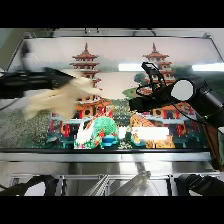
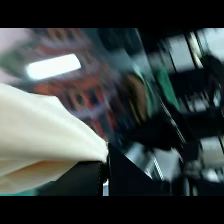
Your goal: Fold the shirts.
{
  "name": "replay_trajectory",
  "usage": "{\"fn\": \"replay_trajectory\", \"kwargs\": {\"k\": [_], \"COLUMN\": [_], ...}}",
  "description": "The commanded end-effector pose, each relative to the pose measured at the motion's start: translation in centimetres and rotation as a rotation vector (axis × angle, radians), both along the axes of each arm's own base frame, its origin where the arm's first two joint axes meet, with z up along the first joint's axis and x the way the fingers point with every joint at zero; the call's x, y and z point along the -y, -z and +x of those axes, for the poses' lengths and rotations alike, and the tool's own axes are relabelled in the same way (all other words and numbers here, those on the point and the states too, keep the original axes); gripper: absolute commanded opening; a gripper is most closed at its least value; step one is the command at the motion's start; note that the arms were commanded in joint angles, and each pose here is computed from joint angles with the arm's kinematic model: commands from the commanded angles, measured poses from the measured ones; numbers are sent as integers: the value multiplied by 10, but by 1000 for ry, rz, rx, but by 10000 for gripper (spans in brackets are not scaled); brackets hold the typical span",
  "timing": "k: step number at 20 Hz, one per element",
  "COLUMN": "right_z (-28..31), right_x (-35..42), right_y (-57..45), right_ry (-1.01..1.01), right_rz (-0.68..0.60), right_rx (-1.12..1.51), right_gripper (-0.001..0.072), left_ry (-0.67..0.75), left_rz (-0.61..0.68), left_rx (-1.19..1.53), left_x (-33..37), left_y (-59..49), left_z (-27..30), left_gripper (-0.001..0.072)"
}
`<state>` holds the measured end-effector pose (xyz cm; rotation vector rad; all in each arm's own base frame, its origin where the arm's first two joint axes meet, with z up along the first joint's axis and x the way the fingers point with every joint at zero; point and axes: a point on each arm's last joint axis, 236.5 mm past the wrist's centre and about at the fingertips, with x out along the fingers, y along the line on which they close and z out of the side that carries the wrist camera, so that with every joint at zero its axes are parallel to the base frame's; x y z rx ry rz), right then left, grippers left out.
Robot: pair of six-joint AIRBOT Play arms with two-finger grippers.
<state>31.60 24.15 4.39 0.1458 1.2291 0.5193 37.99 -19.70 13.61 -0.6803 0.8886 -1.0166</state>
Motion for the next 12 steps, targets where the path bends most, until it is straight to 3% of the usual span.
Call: {"fn": "replay_trajectory", "kwargs": {"k": [1, 2, 3, 4, 5, 6, 9, 11, 12], "right_z": [0, 0, 0, 0, -2, -7, -18, -20, -19], "right_x": [0, 0, 0, 0, 1, 2, 12, 24, 33], "right_y": [0, 0, 1, 1, 1, 3, 8, 11, 13], "right_ry": [0, 0, 0, 0, -4, -11, -88, -131, -138], "right_rz": [-1, -1, -1, -1, -5, -14, -62, -94, -112], "right_rx": [-1, -1, -2, -2, -11, -28, -49, -53, -61], "right_gripper": [23, 23, 23, 23, 23, 23, 23, 31, 31], "left_ry": [358, 399, 423, 440, 456, 469, 468, 414, 368], "left_rz": [8, 8, 7, 6, -1, -13, -49, -37, 3], "left_rx": [-30, -59, -89, -128, -167, -214, -294, -319, -334], "left_x": [110, 126, 136, 143, 145, 141, 102, 69, 49], "left_y": [27, 39, 47, 55, 56, 55, 43, 49, 61], "left_z": [-62, -67, -69, -69, -66, -61, -29, -9, 0], "left_gripper": [15, 17, 153, 395, 583, 717, 690, 549, 544]}}
